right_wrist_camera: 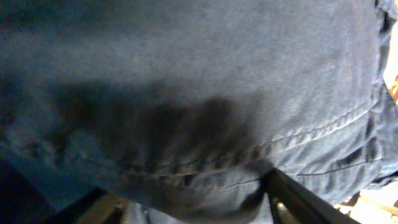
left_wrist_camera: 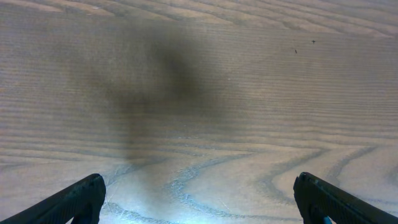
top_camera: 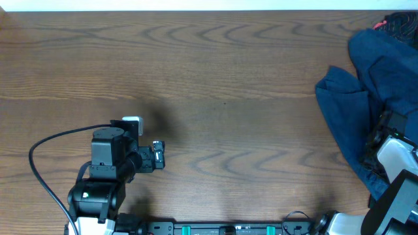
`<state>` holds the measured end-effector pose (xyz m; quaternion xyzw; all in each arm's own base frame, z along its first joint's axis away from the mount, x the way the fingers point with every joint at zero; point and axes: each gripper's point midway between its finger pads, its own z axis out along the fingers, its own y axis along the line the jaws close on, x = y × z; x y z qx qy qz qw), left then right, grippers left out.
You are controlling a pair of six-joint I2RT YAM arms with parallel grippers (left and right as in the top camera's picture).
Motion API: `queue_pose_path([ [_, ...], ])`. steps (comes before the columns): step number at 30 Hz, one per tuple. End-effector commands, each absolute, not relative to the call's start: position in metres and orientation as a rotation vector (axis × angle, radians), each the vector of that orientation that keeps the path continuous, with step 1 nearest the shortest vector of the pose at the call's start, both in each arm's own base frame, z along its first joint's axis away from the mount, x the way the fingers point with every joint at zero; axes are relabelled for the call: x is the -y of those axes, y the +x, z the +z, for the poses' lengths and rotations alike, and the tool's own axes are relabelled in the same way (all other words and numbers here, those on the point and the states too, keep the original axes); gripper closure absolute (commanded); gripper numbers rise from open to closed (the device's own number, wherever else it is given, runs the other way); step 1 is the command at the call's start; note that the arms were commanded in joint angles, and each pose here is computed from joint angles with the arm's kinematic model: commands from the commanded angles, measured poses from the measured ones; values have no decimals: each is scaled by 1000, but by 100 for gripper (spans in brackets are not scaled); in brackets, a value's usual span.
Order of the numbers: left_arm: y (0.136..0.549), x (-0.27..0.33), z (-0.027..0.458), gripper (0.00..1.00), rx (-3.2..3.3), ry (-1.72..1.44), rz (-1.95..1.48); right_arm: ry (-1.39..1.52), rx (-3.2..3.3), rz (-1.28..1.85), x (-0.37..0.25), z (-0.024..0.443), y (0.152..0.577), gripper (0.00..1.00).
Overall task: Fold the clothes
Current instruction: 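Reach the right gripper into the navy garment pile and grasp fabric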
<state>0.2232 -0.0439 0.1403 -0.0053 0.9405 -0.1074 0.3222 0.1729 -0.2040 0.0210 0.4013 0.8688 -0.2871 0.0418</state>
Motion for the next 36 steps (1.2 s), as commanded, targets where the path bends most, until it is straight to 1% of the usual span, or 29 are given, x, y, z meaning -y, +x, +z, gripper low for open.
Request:
queue_pose_path([
  [1,226,45,149,2,-2447,-22,-294,1248,-2615,-933,214,30,174,41],
  [5,226,45,149,2,-2448,-22,-294,1248,-2591,-929,215,35,176,57],
  [7,226,45,149,2,-2448,-22,-294,1248,-2573,-926,216,38,178,69],
  [8,226,45,149,2,-2448,-22,-294,1248,-2561,-925,217,41,179,78],
  [12,226,45,149,2,-2448,-22,-294,1248,-2543,-922,218,45,180,97],
  [13,226,45,149,2,-2447,-22,-294,1248,-2542,-921,217,45,180,99],
  [19,226,45,149,2,-2447,-22,-294,1223,-2546,-875,213,52,187,99],
  [22,226,45,149,2,-2447,-22,-294,1115,-2539,-790,207,78,213,99],
  [24,226,45,149,2,-2447,-22,-294,988,-2540,-686,196,101,237,99],
  [27,226,45,149,2,-2448,-22,-294,737,-2530,-487,163,142,276,99],
  [28,226,45,149,2,-2447,-22,-294,628,-2530,-395,143,157,289,99],
  [30,226,45,149,2,-2447,-21,-294,498,-2541,-250,107,171,300,99],
  [32,226,45,149,2,-2447,-21,-294,388,-2579,-142,74,173,301,99],
  [36,226,45,149,2,-2448,-22,-294,179,-2704,55,9,156,289,99],
])
